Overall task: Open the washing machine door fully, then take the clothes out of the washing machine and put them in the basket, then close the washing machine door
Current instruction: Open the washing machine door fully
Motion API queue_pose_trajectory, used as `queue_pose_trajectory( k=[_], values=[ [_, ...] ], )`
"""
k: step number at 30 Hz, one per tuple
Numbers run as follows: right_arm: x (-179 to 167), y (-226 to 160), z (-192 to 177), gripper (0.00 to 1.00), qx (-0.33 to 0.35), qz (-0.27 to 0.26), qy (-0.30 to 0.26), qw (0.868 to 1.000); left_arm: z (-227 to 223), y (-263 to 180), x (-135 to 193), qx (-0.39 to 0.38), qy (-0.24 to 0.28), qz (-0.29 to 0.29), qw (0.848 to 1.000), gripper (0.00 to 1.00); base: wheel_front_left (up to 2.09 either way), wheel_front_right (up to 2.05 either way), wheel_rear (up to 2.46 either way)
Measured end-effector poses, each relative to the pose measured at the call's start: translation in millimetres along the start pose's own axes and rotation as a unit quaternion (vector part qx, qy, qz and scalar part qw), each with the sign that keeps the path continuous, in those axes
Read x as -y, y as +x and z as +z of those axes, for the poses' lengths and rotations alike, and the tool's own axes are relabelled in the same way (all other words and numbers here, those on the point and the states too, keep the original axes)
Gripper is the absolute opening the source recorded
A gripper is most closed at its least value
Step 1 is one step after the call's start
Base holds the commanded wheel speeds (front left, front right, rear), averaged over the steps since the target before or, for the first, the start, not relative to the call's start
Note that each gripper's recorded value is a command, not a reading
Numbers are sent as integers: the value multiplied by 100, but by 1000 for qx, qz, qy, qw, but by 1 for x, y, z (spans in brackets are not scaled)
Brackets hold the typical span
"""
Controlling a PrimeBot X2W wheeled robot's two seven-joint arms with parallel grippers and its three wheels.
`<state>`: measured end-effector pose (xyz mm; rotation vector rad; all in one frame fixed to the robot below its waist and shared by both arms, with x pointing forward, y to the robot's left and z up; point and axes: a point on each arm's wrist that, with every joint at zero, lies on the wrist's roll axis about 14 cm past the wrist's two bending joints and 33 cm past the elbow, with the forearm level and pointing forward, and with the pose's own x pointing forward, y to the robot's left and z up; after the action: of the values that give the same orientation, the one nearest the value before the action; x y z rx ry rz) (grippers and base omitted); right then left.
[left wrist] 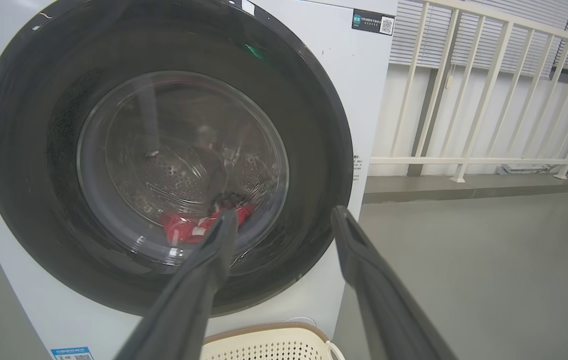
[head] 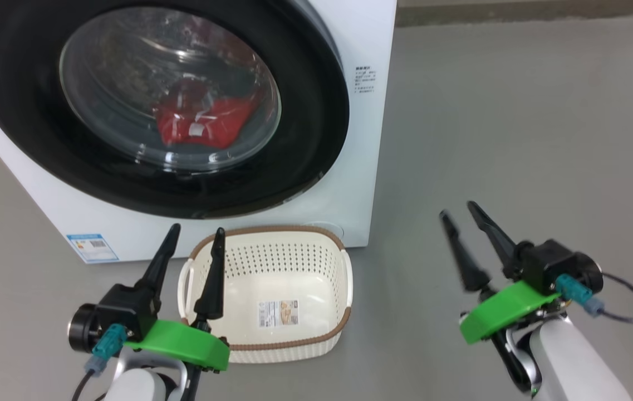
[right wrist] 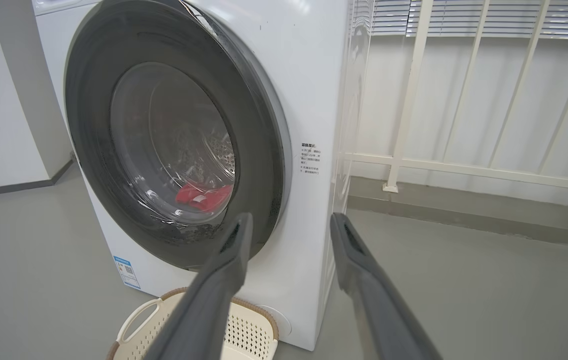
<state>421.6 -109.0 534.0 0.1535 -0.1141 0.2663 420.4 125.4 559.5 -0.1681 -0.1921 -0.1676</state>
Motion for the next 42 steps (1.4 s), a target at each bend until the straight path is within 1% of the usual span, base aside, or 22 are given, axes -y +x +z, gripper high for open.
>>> queue_pose_trajectory(
  k=[3,9,14,19,23,27,30,31,32,40,42],
  values=[
    [1,11,4,0,8,0,13,1000,-3,4,0,-3,-1,-2,1000,100,0,0,0],
    [5,33,3,0,14,-5,61,998,-2,18,3,6,-1,-10,1000,100,0,0,0],
    [10,54,1,0,18,-2,80,997,0,26,4,16,-2,-13,1000,100,0,0,0],
    [17,79,1,0,30,-10,152,988,10,37,-1,40,1,-8,999,100,0,0,0],
    [21,101,-1,0,30,-17,237,971,1,40,-5,33,6,-3,999,100,0,0,0],
    [23,122,-5,0,13,-11,302,953,-4,44,-12,31,10,8,999,100,0,0,0],
    [22,137,-9,0,-1,-1,341,940,-11,46,-16,25,13,13,1000,100,0,0,0],
    [22,137,-9,0,-1,-1,341,940,-11,46,-16,25,13,13,1000,100,0,0,0],
    [22,142,-10,0,-5,3,352,936,-13,46,-17,23,13,13,1000,100,0,0,0],
    [23,176,-32,0,-55,18,451,891,-30,53,-25,10,14,24,1000,100,0,0,0],
    [23,184,-38,0,-65,20,476,877,-33,54,-29,7,13,29,999,100,0,0,0]
  ],
)
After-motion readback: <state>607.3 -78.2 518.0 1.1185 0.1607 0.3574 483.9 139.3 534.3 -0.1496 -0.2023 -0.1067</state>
